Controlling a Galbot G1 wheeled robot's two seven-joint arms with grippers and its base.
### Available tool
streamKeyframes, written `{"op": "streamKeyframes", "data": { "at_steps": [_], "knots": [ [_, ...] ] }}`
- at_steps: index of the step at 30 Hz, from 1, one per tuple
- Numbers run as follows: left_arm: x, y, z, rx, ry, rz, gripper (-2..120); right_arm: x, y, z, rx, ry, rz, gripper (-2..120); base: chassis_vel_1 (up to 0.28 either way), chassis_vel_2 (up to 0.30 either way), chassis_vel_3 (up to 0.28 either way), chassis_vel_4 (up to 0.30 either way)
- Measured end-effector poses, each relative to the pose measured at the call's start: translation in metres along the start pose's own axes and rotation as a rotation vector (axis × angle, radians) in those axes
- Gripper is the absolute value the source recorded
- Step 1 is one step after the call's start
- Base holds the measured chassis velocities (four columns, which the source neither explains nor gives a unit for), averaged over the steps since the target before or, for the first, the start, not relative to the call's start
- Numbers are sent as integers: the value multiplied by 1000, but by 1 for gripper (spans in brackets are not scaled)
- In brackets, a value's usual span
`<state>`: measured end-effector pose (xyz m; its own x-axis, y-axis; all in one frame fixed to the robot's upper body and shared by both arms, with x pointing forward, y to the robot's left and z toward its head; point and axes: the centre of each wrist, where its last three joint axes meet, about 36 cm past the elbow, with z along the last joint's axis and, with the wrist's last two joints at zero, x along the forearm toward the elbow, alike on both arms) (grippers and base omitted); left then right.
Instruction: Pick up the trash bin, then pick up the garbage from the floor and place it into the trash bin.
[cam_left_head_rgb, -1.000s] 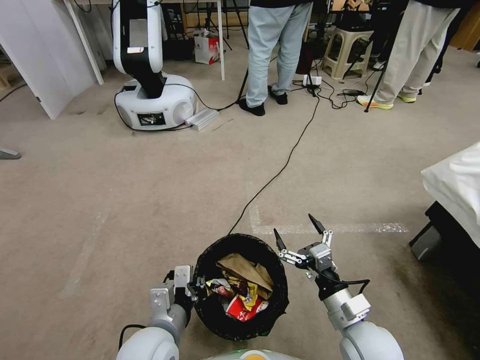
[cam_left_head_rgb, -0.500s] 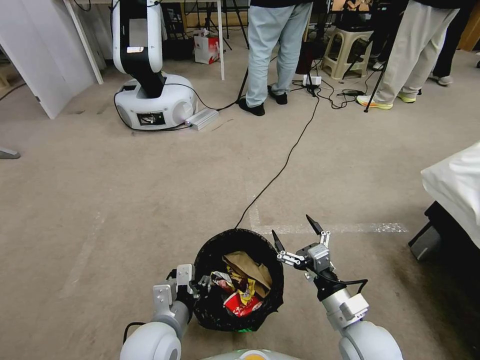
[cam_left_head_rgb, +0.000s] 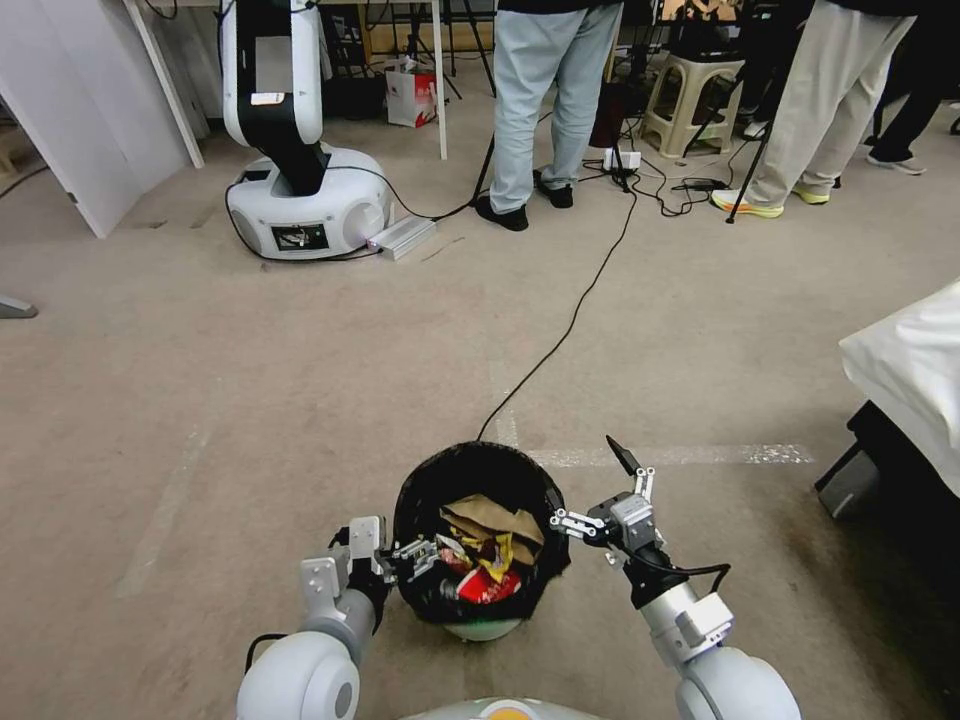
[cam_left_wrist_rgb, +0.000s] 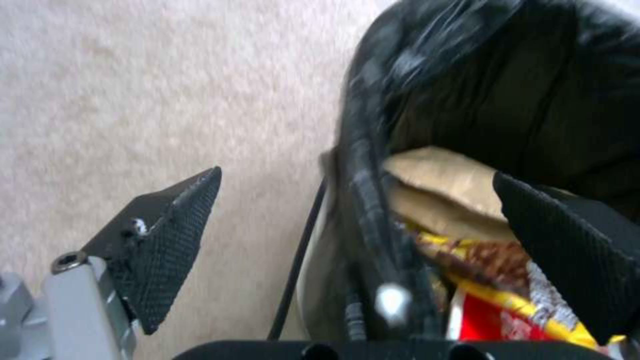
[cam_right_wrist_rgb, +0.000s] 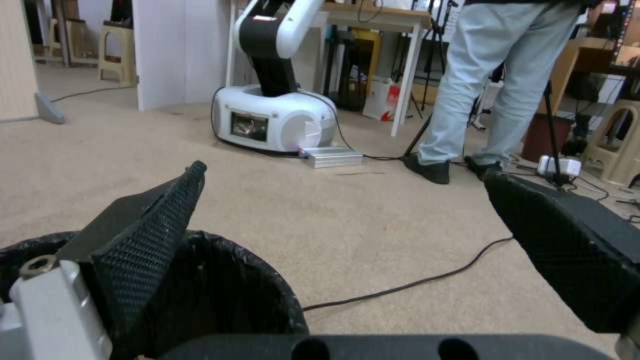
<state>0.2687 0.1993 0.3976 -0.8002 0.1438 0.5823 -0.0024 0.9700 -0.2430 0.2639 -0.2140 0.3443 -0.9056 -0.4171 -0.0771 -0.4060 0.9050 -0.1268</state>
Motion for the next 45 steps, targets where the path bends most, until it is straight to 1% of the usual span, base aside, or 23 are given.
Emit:
{"op": "streamKeyframes", "data": {
  "at_steps": [1,2,4,10,12,13,16,18,20,21,22,24,25,26,29,30,32,35,45],
  "knots": [
    [1,0,-2,1,-18,0,100,0,0,0,0,-1,-1,100,0,0,0,0],
    [1,0,-2,1,-18,0,100,0,0,0,0,-1,-1,100,0,0,0,0],
    [3,0,-6,-10,-62,2,100,-1,0,-4,3,-10,-2,100,0,0,0,0],
    [6,0,-8,-19,-99,2,100,-2,-1,-6,4,-16,1,100,0,0,0,0],
    [10,-1,-7,-43,-130,-4,100,-2,-1,-7,3,-19,18,100,0,0,0,0],
    [10,-1,-7,-43,-130,-4,100,-2,-1,-7,3,-19,18,100,0,0,0,0],
    [13,-2,-6,-84,-159,-19,100,-2,0,-9,-5,-23,39,100,0,0,0,0],
    [14,-2,-6,-93,-167,-20,100,-2,0,-9,-8,-24,48,100,0,0,0,0],
    [19,-3,-5,-137,-213,-21,100,-4,3,-13,-25,-35,89,100,0,0,0,0],
    [21,-2,-4,-176,-240,-27,100,-5,5,-14,-33,-41,109,100,0,0,0,0],
    [21,-2,-4,-176,-240,-27,100,-5,5,-14,-33,-41,109,100,0,0,0,0],
    [24,2,1,-281,-324,-48,100,-8,10,-22,-46,-53,164,100,0,0,0,0],
    [25,3,5,-315,-347,-58,100,-8,13,-25,-49,-56,193,100,0,0,0,0],
    [25,3,5,-315,-347,-58,100,-8,13,-25,-49,-56,193,100,0,0,0,0],
    [25,4,14,-369,-383,-77,100,-5,16,-27,-37,-47,249,100,0,0,0,0],
    [25,4,14,-369,-383,-77,100,-5,16,-27,-37,-47,249,100,0,0,0,0],
    [23,4,22,-392,-403,-92,100,-2,17,-26,-29,-33,279,100,0,0,0,0],
    [21,4,27,-410,-418,-103,100,0,18,-22,-20,-19,288,100,0,0,0,0],
    [21,5,29,-413,-422,-109,100,2,17,-20,-13,-11,288,100,0,0,0,0]
  ]
}}
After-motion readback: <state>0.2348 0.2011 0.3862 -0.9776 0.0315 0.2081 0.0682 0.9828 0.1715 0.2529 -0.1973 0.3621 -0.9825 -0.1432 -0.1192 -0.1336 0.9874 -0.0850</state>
